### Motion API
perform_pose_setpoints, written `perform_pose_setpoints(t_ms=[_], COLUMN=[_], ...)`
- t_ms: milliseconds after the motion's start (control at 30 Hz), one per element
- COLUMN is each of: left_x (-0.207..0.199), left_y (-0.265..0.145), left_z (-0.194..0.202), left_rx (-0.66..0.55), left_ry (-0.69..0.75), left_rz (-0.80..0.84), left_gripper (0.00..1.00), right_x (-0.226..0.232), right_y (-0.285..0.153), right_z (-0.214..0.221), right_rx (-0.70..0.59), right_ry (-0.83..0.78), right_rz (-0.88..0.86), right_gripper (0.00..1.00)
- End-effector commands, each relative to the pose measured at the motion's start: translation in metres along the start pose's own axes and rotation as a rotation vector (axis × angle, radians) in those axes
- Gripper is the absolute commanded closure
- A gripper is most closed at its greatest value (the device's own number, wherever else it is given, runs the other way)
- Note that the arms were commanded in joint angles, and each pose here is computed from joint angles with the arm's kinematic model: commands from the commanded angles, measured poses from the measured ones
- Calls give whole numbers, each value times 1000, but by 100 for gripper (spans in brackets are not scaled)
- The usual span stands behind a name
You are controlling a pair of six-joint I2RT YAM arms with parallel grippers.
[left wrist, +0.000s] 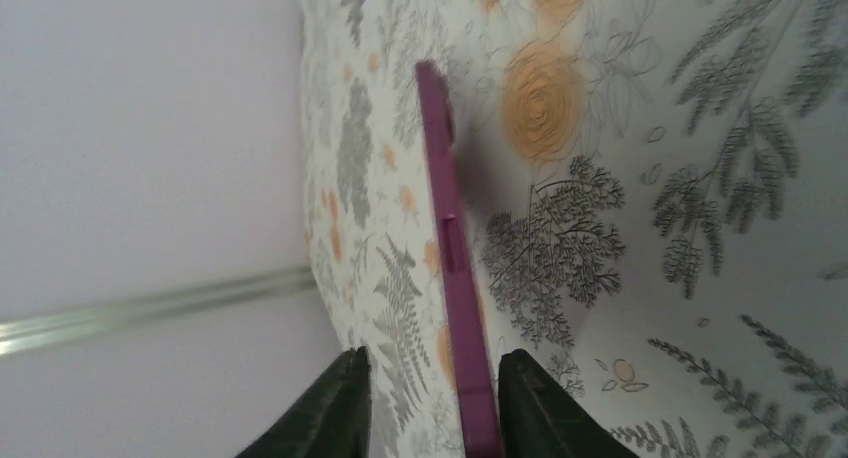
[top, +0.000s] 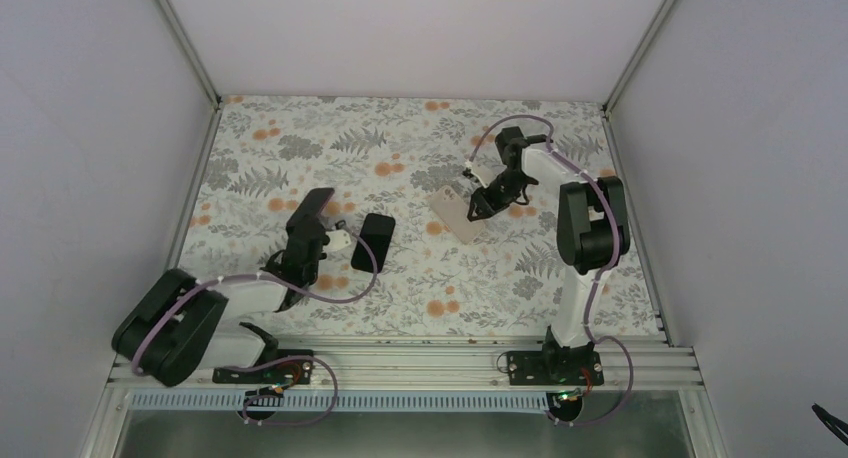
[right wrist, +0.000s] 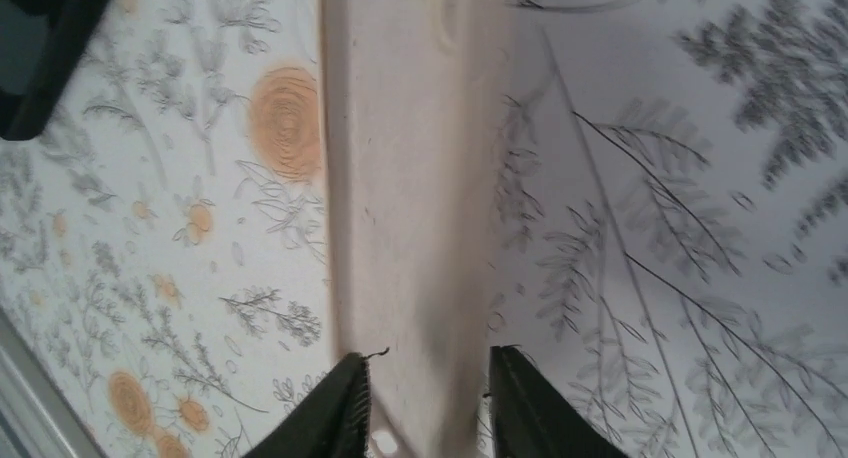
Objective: Take the phone out of the phone case
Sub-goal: Place the phone at the center of the board, then pick up the phone at the center of the board.
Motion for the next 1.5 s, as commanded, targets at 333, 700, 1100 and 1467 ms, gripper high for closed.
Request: perform_pose_setpoints(t_ms=[333, 700, 1100, 1467], left_x=[60, 217, 237, 226], left_y=[-73, -111, -94, -98], left_z=[-43, -42, -22, -9], left_rx=[-145, -326, -260, -249], left_ry=[-245, -561, -745, -745], left_rz=[780, 436, 178, 159], left_gripper=[29, 0, 0, 0], right_x=[28, 152, 242, 223], right_y=[-61, 26, 146, 166], right_z=[-28, -116, -171, -143], right_rx=[74, -95, -164, -82], right_ry=[-203, -604, -871, -907], right_rz=[519, 442, 438, 638], right_gripper=[26, 17, 16, 15])
Point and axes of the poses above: each gripper's point midway between its finger pads, its own y axis out along the fingers, its own x axis along the line the jaws close on, z = x × y, the point moved 9 cm from there along -y, back along the fingers, and after that the axes turned 10 degrees about -y, right-handed, at the moved point
